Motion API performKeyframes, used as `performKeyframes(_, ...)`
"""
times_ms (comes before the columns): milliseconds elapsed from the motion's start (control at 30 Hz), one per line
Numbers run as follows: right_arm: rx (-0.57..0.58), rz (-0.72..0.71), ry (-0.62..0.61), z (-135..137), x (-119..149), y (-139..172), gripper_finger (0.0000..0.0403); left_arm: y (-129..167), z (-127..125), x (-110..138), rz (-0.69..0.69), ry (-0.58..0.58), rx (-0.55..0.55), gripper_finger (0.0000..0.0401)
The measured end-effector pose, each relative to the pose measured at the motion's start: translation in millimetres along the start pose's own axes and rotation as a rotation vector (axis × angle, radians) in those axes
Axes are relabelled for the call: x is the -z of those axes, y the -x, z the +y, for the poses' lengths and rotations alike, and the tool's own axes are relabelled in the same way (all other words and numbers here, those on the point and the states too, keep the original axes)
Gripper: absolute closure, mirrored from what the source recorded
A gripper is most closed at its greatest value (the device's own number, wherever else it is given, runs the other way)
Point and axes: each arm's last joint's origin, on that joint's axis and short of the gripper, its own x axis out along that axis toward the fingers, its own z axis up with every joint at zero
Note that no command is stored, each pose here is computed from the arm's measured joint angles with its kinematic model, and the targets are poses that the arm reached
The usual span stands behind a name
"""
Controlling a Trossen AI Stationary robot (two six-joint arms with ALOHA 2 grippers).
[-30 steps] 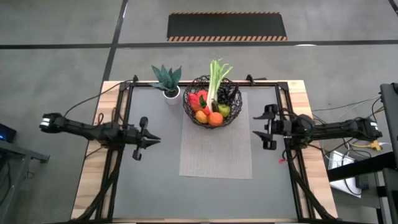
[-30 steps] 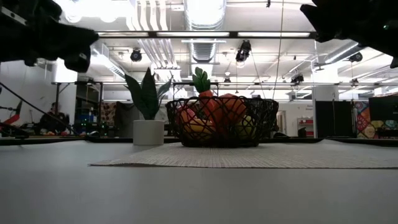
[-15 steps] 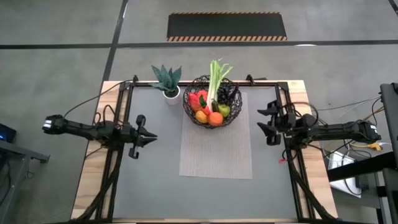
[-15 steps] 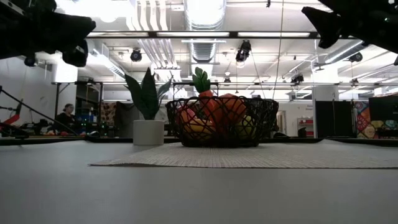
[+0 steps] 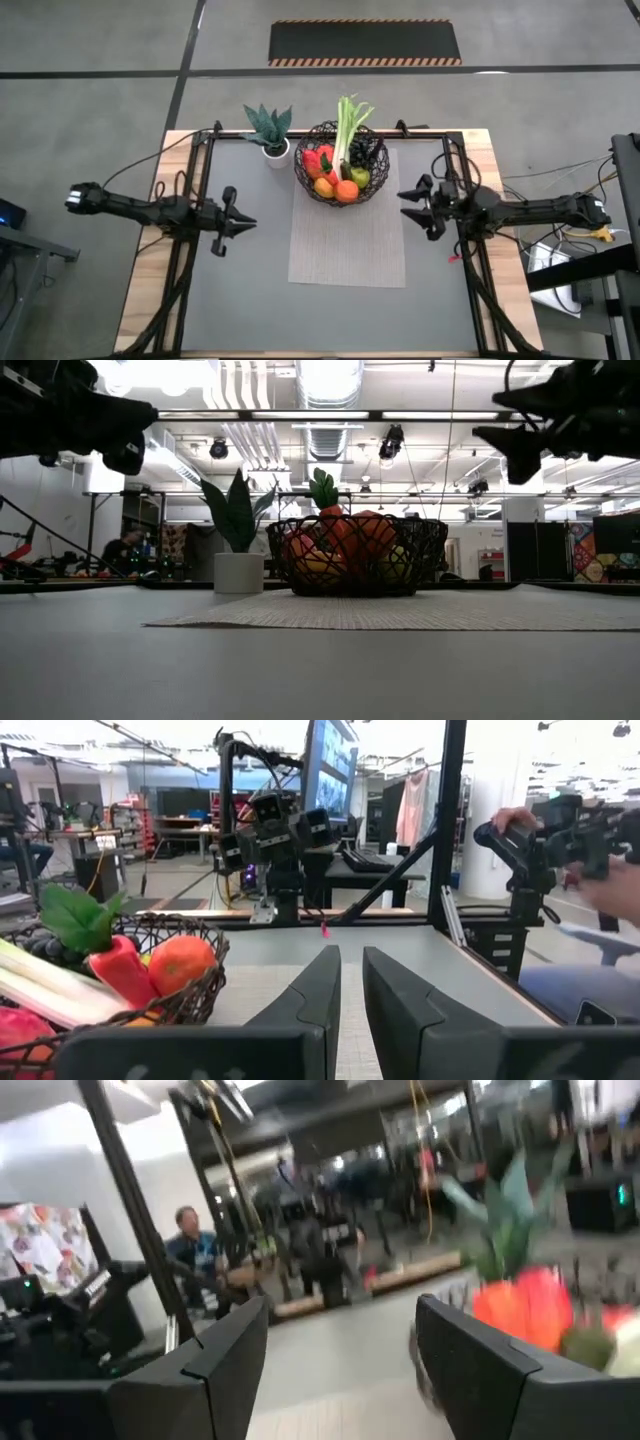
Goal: Build produce basket
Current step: Return to Home Position
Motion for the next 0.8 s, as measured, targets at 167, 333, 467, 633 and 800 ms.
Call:
performKeyframes(167,-0.022,-0.092,0.028,3,-12,17,0.0165,-1,0,2,0.02,-0.002,0.0,0.0373)
performKeyframes(333,0.009,0.01,0.224,1,-2,27,0.0165,-3,0,5,0.048,-0.004,-0.001,0.0373)
performKeyframes(467,-0.019,0.237,0.418,-4,19,29,0.0165,-4,0,8,0.072,-0.006,-0.002,0.0373)
performKeyframes(633,0.069,0.238,0.463,-8,18,30,0.0165,-6,0,11,0.104,-0.009,-0.002,0.0373)
performKeyframes(800,0.091,0.239,0.458,-10,18,30,0.0165,-8,0,15,0.137,-0.012,-0.003,0.0373)
